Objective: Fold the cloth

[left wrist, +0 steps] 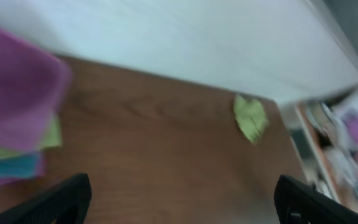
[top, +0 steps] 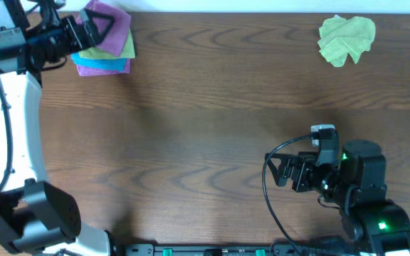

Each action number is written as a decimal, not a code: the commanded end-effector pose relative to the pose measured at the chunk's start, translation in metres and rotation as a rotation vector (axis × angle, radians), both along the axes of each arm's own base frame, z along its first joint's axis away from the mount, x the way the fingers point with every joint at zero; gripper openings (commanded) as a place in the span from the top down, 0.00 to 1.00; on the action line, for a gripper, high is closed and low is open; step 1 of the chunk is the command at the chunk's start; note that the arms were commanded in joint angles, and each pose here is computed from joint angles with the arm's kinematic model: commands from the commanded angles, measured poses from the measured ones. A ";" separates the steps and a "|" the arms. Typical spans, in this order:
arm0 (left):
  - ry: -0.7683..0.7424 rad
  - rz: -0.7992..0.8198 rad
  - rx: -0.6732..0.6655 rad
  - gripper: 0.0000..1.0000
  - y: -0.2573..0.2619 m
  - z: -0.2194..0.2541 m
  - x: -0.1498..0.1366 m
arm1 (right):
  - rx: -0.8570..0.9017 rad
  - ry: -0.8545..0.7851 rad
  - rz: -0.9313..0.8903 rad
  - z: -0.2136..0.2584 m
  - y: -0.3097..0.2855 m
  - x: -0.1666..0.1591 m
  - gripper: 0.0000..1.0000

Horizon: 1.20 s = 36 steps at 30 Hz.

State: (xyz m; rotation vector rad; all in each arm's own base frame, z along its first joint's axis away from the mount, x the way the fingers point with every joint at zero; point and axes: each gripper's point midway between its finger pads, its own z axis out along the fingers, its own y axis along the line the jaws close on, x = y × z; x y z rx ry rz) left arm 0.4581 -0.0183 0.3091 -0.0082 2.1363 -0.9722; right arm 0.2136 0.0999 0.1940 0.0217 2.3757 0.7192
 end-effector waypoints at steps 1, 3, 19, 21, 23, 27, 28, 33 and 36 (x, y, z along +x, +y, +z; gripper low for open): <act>-0.081 -0.093 0.035 0.05 -0.014 0.030 -0.032 | 0.004 0.004 -0.016 -0.001 -0.002 0.000 0.01; -0.026 -0.065 0.065 0.05 -0.011 0.024 -0.043 | 0.004 0.004 -0.016 -0.001 -0.002 0.000 0.01; 0.016 0.316 0.435 0.05 0.026 0.052 -0.101 | 0.004 0.004 -0.016 -0.001 -0.002 0.000 0.01; 0.015 0.349 0.480 0.05 0.028 0.054 -0.109 | 0.004 0.004 -0.016 -0.001 -0.002 0.000 0.01; 0.005 0.366 0.500 0.05 0.029 0.057 -0.116 | 0.004 0.004 -0.016 -0.001 -0.002 0.000 0.01; -0.009 0.382 0.512 0.05 0.029 0.054 -0.133 | 0.005 0.004 -0.016 -0.001 -0.002 0.000 0.01; -0.017 0.388 0.513 0.05 0.030 0.052 -0.135 | 0.004 0.004 -0.016 -0.001 -0.002 0.000 0.01; -0.081 0.406 0.510 0.05 0.027 0.037 -0.153 | 0.004 0.004 -0.016 -0.001 -0.002 0.000 0.01; -0.117 0.416 0.507 0.05 0.026 0.025 -0.167 | 0.005 0.004 -0.016 -0.001 -0.002 0.000 0.01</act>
